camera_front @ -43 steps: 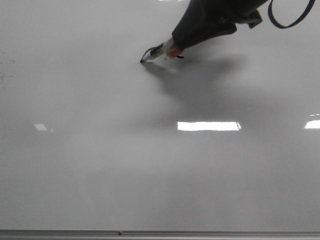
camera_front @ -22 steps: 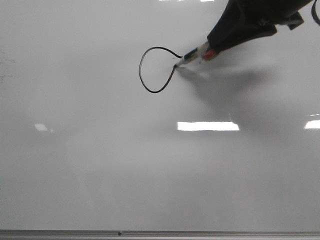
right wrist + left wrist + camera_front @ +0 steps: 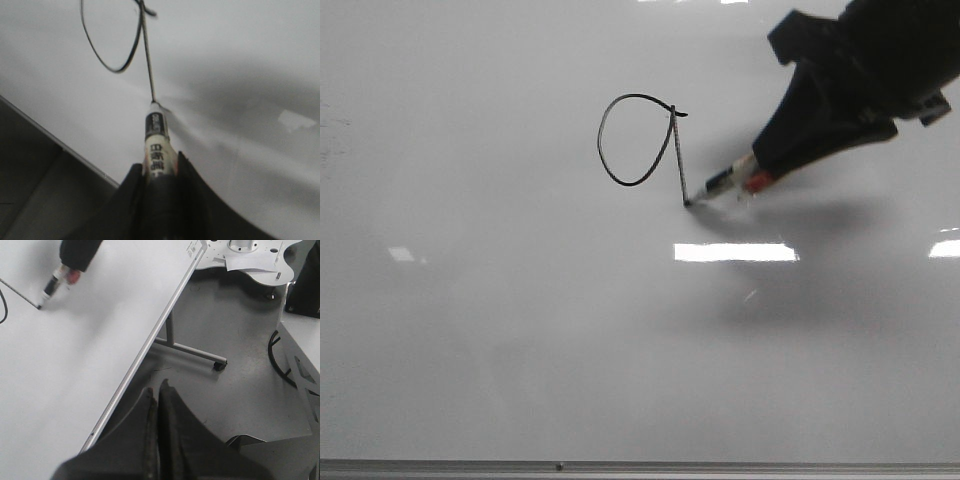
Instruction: Write number 9 on whiteboard
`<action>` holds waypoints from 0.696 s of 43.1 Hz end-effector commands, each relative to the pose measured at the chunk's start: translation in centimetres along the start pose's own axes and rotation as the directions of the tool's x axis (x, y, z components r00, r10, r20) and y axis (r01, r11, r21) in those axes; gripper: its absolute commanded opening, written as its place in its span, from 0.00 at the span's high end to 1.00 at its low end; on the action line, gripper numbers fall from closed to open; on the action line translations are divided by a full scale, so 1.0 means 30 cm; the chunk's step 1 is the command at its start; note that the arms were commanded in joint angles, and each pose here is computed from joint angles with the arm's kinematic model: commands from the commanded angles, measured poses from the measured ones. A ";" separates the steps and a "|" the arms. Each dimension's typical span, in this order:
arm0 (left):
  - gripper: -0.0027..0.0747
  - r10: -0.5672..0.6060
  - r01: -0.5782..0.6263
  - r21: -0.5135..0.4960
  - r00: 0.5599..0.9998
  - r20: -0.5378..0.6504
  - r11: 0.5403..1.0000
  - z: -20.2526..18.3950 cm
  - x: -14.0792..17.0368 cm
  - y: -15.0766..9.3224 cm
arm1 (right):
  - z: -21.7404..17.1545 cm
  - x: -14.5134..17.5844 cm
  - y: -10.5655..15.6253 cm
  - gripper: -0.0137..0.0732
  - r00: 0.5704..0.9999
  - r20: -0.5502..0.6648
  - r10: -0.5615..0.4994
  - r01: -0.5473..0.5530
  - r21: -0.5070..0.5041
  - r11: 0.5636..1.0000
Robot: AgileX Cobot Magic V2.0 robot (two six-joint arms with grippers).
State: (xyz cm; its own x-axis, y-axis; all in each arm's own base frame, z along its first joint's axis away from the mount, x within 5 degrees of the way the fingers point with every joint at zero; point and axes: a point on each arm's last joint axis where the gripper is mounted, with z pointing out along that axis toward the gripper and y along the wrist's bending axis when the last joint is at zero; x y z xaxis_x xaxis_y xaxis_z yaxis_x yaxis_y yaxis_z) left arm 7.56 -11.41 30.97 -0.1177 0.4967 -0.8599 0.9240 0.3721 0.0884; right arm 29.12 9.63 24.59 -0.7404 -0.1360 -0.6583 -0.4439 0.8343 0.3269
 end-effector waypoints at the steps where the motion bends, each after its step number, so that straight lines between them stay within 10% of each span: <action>1: 0.99 -0.026 0.029 -0.035 0.996 0.084 0.999 -0.018 -0.044 0.012 | -0.007 -0.010 -0.033 0.91 0.998 0.063 0.010 -0.015 0.082 0.997; 17: 0.99 -0.026 0.029 -0.035 0.996 0.084 0.999 -0.018 -0.044 0.012 | -0.148 -0.026 0.155 0.91 0.983 0.104 -0.151 0.167 -0.170 0.971; 30: 0.89 -0.022 0.025 -0.029 0.994 0.105 0.999 -0.024 -0.101 0.023 | -0.276 -0.046 0.354 0.91 0.817 0.165 -0.553 0.571 -0.365 0.735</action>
State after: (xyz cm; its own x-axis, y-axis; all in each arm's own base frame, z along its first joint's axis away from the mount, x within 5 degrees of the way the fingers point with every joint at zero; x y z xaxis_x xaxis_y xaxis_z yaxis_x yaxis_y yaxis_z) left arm 7.70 -11.63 31.66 -0.1203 0.4692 -0.8749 0.9215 0.3805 0.0774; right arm 22.48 13.47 32.43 -0.4118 -0.4444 -0.7956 -0.8736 0.4410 0.2059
